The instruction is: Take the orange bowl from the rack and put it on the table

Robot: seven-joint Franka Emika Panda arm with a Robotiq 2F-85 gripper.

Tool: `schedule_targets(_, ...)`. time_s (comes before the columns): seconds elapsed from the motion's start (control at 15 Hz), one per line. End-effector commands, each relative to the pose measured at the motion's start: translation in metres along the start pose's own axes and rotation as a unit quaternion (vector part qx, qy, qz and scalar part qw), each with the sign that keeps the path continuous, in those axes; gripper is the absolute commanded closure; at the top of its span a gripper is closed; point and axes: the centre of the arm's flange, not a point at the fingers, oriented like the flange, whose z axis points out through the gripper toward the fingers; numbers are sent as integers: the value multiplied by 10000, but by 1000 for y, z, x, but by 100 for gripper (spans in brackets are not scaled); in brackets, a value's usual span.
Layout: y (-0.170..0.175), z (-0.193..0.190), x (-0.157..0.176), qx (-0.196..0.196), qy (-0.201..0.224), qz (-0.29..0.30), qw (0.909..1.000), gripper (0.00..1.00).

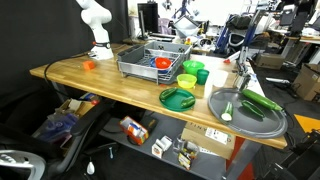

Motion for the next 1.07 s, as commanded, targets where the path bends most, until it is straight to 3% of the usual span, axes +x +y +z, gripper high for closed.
schedule_targets(0.0,4,-1,16,-193,151,264,9994,0)
schedule_targets(0.27,11,-6,48,-534,802,452,9943,0)
schedule_targets(0.8,1,12,132,-652,1643,385,9835,0)
schedule_targets(1.0,-1,16,129,-660,1640,319,9837,0)
